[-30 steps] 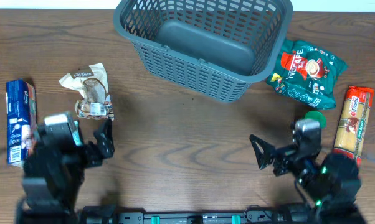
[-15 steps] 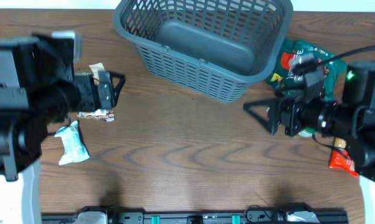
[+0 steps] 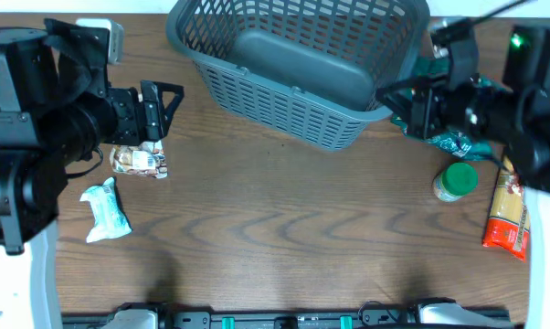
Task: Pack container
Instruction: 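Grasp the grey basket rims with left and right grippers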
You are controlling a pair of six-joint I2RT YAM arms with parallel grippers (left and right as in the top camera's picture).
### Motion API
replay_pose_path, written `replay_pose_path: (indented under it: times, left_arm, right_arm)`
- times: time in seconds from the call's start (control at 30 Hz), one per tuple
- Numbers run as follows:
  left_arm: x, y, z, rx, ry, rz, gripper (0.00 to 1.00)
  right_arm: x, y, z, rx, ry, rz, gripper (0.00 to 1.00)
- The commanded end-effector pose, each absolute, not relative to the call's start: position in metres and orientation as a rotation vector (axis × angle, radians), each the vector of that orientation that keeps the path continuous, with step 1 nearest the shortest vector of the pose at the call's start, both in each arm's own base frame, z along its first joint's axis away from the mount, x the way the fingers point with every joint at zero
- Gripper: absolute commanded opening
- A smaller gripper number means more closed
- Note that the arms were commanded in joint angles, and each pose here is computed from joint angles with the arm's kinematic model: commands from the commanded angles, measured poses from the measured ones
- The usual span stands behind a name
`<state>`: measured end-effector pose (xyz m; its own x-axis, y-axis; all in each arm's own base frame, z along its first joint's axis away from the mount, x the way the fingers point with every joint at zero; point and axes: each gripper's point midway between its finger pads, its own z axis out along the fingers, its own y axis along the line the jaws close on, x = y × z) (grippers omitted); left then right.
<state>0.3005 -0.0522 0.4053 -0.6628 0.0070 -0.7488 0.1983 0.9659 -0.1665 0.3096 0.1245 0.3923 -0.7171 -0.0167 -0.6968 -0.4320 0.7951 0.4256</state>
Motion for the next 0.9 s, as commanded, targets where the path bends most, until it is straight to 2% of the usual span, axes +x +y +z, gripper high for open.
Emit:
replay_pose_path:
  times: [0.0,0.1,0.2,0.37,0.6,0.87]
  left_arm:
    - [0.315,-0.043,0.399,0.159,2.298,-0.178,0.81]
    - [0.321,-0.045,0.392,0.171,2.319,-0.156,0.74]
    - [0.325,-0.052,0.387,0.218,2.332,-0.159,0.59]
    - [0.330,-0.061,0.383,0.298,2.330,-0.126,0.45]
    - [0.349,-0.080,0.378,0.369,2.306,-0.074,0.33]
    - [0.391,-0.121,0.358,0.465,2.284,-0.098,0.20]
  right_arm:
    - [0.327,0.120,0.384,-0.295,2.301,0.714,0.01]
    - [0.338,0.122,0.377,-0.319,2.308,0.692,0.01]
    - [0.343,0.126,0.371,-0.390,2.307,0.651,0.01]
    - [0.326,0.132,0.350,-0.524,2.385,0.585,0.01]
    - [0.302,0.142,0.335,-0.706,2.439,0.533,0.01]
    - [0.304,0.135,0.327,-0.736,2.460,0.443,0.01]
